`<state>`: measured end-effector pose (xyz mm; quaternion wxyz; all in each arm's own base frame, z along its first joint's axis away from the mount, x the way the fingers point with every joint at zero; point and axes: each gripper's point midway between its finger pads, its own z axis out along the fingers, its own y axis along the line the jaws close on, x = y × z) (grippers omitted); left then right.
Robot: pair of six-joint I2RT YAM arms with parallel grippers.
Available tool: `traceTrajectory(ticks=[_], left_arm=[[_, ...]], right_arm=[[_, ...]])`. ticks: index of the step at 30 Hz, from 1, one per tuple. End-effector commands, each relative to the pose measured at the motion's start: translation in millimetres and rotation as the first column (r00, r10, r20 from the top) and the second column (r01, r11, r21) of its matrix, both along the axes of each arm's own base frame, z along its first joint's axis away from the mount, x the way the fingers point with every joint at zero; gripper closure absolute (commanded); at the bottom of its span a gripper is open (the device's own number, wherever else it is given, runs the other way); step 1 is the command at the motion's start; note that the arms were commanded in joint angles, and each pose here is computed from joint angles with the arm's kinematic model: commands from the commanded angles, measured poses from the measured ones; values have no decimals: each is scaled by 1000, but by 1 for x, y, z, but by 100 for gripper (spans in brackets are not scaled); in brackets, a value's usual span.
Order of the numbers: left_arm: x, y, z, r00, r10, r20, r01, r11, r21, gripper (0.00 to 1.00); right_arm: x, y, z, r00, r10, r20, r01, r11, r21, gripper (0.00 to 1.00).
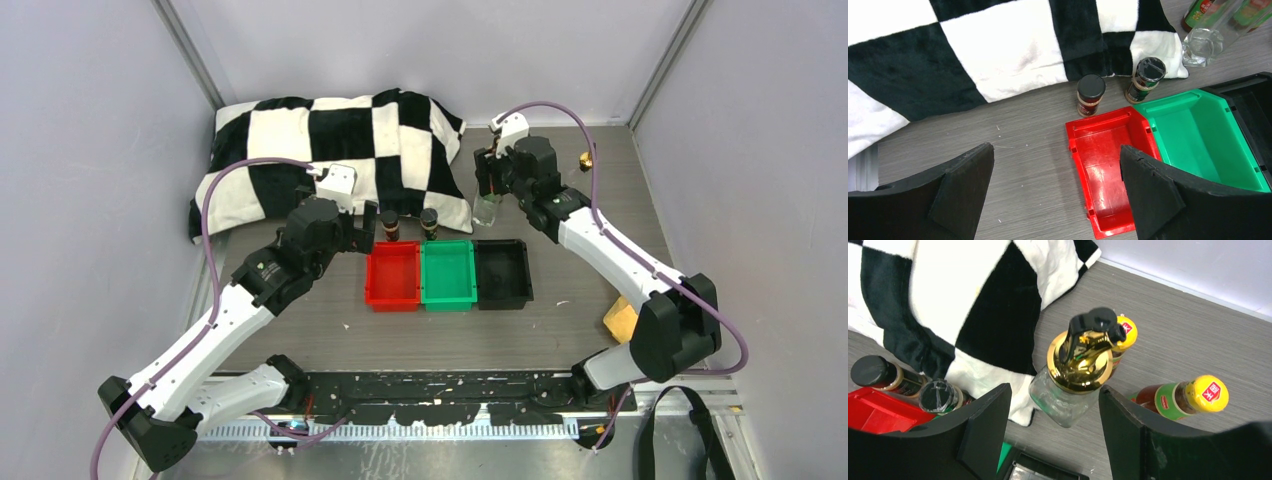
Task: Organize the condiment bottles
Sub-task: Pick up the bottle from the center of the board.
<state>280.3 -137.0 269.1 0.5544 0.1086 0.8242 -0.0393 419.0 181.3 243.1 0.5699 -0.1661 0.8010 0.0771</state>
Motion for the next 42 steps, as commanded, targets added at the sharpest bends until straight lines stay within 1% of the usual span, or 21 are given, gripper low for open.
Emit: traceTrajectory(ticks=[1,6,12,18,22,26,28,29,31,37,42], left_arm=[[2,-6,12,999,-13,42,15,999,-47,3],[2,-7,10,999,-17,37,19,999,-44,3],[2,-8,10,999,-20,35,22,999,-44,3],[2,-8,9,999,-23,33,24,999,-43,3],[2,-9,9,999,-25,32,27,999,-44,3],[2,-9,8,999,-26,30,27,999,-43,3],[2,-10,7,999,-27,28,28,999,-43,3],[2,-10,8,999,-28,28,30,999,-44,3],[2,-10,7,999,-28,27,29,999,-43,3],[3,-10,6,999,-28,24,29,999,-40,3],[3,-10,6,999,-27,24,28,999,-40,3]], right_arm=[[18,9,43,991,-2,133,-3,999,38,30],[25,10,46,985,-18,173,8,998,58,34],[31,11,43,982,-31,187,18,997,72,38],[35,11,38,981,-43,189,30,997,71,41],[36,9,35,981,-51,186,39,997,68,45],[37,7,30,982,-63,180,52,997,63,48],[36,6,29,982,-64,179,54,997,62,51],[37,6,28,982,-68,177,58,996,61,54],[37,5,27,982,-71,175,61,996,60,64],[40,4,25,983,-81,167,73,996,55,98],[40,5,28,982,-82,171,73,996,57,99]])
